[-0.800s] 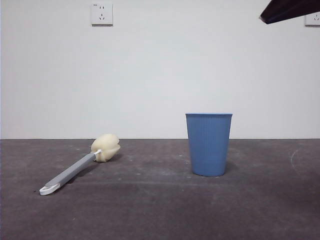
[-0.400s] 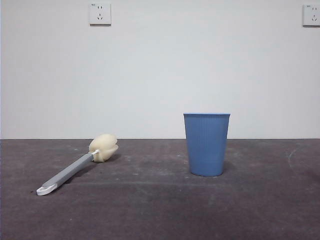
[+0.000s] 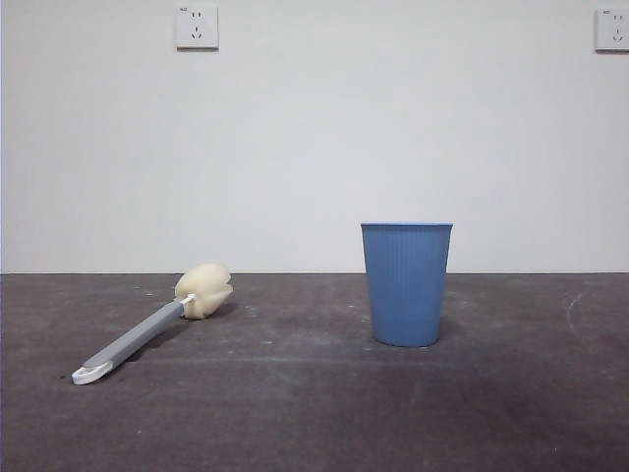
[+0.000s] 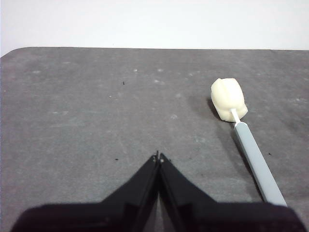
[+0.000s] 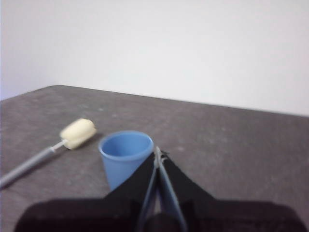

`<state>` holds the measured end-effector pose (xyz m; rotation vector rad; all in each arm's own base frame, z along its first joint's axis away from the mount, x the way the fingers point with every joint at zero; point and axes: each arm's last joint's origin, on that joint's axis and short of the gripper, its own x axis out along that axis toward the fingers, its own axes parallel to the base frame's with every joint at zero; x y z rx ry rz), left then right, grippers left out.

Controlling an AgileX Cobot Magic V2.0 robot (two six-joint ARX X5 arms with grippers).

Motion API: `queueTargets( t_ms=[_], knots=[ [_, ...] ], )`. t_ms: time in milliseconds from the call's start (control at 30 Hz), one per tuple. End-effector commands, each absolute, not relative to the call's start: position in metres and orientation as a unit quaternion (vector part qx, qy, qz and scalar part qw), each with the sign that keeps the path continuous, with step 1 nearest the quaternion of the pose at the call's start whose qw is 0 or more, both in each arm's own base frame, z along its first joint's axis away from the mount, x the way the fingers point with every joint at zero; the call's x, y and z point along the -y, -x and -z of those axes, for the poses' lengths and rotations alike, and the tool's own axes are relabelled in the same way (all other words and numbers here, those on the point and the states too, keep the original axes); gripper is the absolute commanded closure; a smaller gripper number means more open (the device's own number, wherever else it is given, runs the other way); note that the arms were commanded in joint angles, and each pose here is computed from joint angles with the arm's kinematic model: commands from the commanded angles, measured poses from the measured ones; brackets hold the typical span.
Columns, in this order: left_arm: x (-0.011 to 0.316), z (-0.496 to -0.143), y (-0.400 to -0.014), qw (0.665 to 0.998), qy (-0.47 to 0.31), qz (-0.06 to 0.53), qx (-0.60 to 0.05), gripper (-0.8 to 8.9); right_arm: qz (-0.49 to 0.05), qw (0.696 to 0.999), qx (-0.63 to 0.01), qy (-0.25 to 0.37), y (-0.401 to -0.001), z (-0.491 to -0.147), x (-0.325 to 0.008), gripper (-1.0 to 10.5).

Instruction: Pick up the cup brush,pick up the cup,insert the brush into the cup,clean the cup,put the cup brush back,put the cup back to the fixed position on the table

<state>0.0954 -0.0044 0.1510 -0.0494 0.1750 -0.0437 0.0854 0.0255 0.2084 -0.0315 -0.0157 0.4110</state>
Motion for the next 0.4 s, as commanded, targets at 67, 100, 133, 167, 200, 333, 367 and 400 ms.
queueTargets(
  t_ms=[67, 100, 133, 167, 200, 333, 367, 400],
  knots=[
    [0.004, -0.147, -0.096, 0.995, 0.028, 0.019, -0.090, 8.16, -0.184, 0.983, -0.008, -0.011, -0.090, -0.186, -0.022, 9.5],
    [0.004, -0.147, -0.096, 0.995, 0.028, 0.019, -0.090, 8.16, -0.176, 0.984, -0.012, -0.011, -0.091, -0.183, -0.021, 9.5],
    [0.004, -0.147, -0.096, 0.995, 0.028, 0.019, -0.090, 8.16, -0.170, 0.985, -0.015, -0.011, -0.091, -0.180, -0.020, 9.5],
    [0.004, -0.147, -0.096, 0.995, 0.028, 0.019, -0.090, 8.16, -0.164, 0.986, -0.017, -0.011, -0.092, -0.177, -0.019, 9.5],
    [0.004, -0.147, -0.096, 0.995, 0.028, 0.019, -0.090, 8.16, -0.158, 0.987, -0.019, -0.011, -0.092, -0.175, -0.018, 9.5],
    [0.004, -0.147, -0.096, 0.995, 0.028, 0.019, -0.090, 8.16, -0.138, 0.990, -0.030, -0.012, -0.094, -0.165, -0.014, 9.5],
    [0.004, -0.147, -0.096, 0.995, 0.028, 0.019, -0.090, 8.16, -0.134, 0.990, -0.036, -0.014, -0.095, -0.161, -0.014, 9.5],
    [0.004, -0.147, -0.096, 0.995, 0.028, 0.019, -0.090, 8.16, -0.131, 0.990, -0.045, -0.019, -0.096, -0.156, -0.013, 9.5]
  ],
)
